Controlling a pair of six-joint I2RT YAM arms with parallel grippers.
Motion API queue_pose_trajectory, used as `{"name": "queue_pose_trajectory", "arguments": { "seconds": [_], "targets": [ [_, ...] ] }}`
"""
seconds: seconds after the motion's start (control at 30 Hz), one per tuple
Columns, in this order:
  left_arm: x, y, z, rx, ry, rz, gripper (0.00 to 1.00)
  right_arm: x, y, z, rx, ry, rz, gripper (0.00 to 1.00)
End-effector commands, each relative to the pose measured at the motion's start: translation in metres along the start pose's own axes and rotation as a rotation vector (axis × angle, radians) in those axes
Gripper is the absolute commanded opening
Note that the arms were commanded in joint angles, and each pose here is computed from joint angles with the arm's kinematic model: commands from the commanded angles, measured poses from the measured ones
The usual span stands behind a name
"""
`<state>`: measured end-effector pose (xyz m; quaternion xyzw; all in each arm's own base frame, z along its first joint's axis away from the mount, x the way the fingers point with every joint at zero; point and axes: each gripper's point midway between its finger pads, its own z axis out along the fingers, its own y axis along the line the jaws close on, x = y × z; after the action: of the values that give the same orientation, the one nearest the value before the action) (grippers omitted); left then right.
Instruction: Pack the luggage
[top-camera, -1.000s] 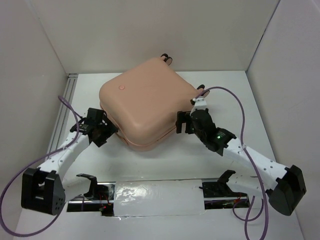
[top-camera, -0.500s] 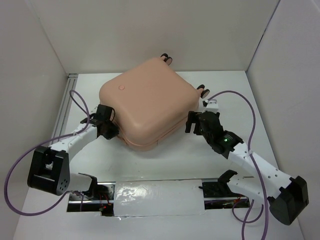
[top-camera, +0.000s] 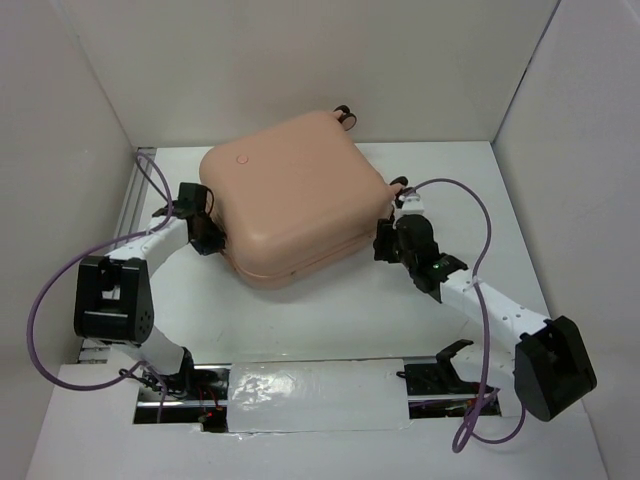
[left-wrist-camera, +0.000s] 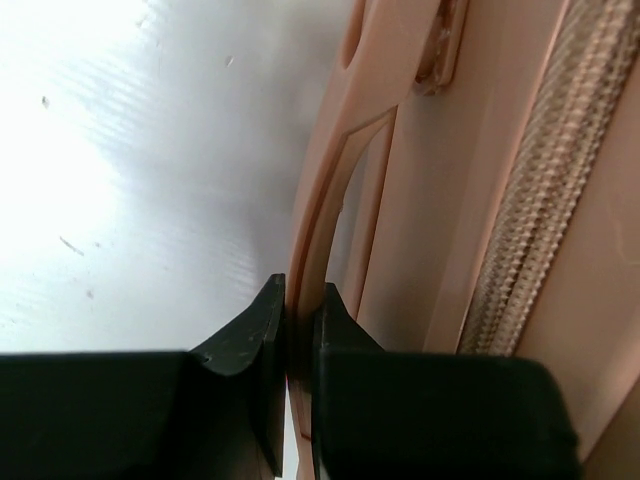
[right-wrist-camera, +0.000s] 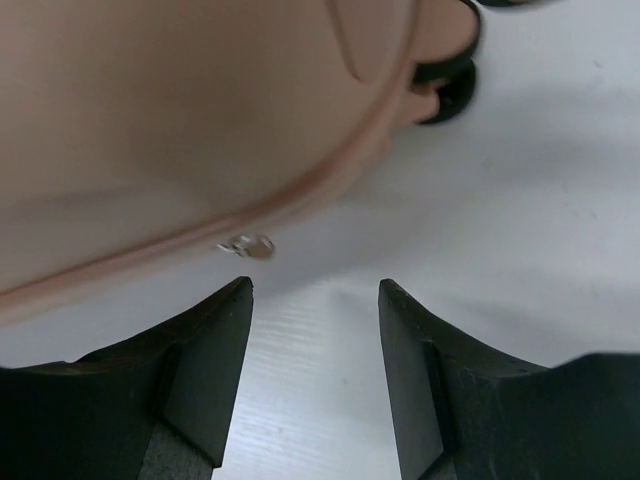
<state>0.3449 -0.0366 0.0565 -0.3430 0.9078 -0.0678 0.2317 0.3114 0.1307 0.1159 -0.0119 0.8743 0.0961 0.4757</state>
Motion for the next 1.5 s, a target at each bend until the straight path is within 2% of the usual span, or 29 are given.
{"name": "queue_pose_trajectory", "arguments": {
  "seconds": [0.0, 0.1, 0.33, 0.43, 0.7, 0.73, 1.0, 1.1, 1.17, 1.33, 1.47],
  "targets": [
    [-0.035, -0.002, 0.022, -0.015, -0.106, 0.015, 0.0, -0.025, 0.033, 0.006, -0.182, -0.095, -0.051, 0.6],
    [-0.036, -0.004, 0.024, -0.005, -0.102, 0.035, 0.0, -0.018, 0.038, 0.005, -0.214, -0.086, -0.081, 0.66],
    [-0.035, -0.002, 0.034, -0.01, -0.083, 0.052, 0.0, -0.022, 0.04, 0.009, -0.208, -0.129, -0.037, 0.67],
    [-0.038, 0.001, 0.035, -0.015, -0.085, 0.053, 0.0, -0.03, 0.044, 0.011, -0.213, -0.166, -0.037, 0.63],
    [-0.041, 0.001, 0.035, 0.007, -0.08, 0.046, 0.0, -0.025, 0.05, 0.028, -0.212, -0.127, -0.078, 0.54],
    [-0.041, 0.001, 0.037, 0.007, -0.08, 0.046, 0.0, -0.032, 0.051, 0.028, -0.21, -0.155, -0.072, 0.51],
    [-0.042, -0.003, 0.036, 0.027, -0.075, 0.077, 0.0, -0.037, 0.061, 0.03, -0.249, -0.206, -0.078, 0.48],
    [-0.044, -0.004, 0.036, 0.033, -0.082, 0.085, 0.0, -0.039, 0.063, 0.029, -0.238, -0.232, -0.078, 0.37],
    [-0.047, -0.001, 0.036, 0.029, -0.085, 0.077, 0.0, -0.04, 0.061, 0.029, -0.226, -0.236, -0.088, 0.23],
    [-0.045, 0.003, 0.038, 0.013, -0.085, 0.086, 0.0, -0.05, 0.041, 0.024, -0.095, -0.295, -0.036, 0.0],
    [-0.044, 0.016, 0.042, -0.021, -0.075, 0.079, 0.0, -0.046, -0.007, 0.024, 0.136, -0.297, 0.067, 0.0]
  ]
}}
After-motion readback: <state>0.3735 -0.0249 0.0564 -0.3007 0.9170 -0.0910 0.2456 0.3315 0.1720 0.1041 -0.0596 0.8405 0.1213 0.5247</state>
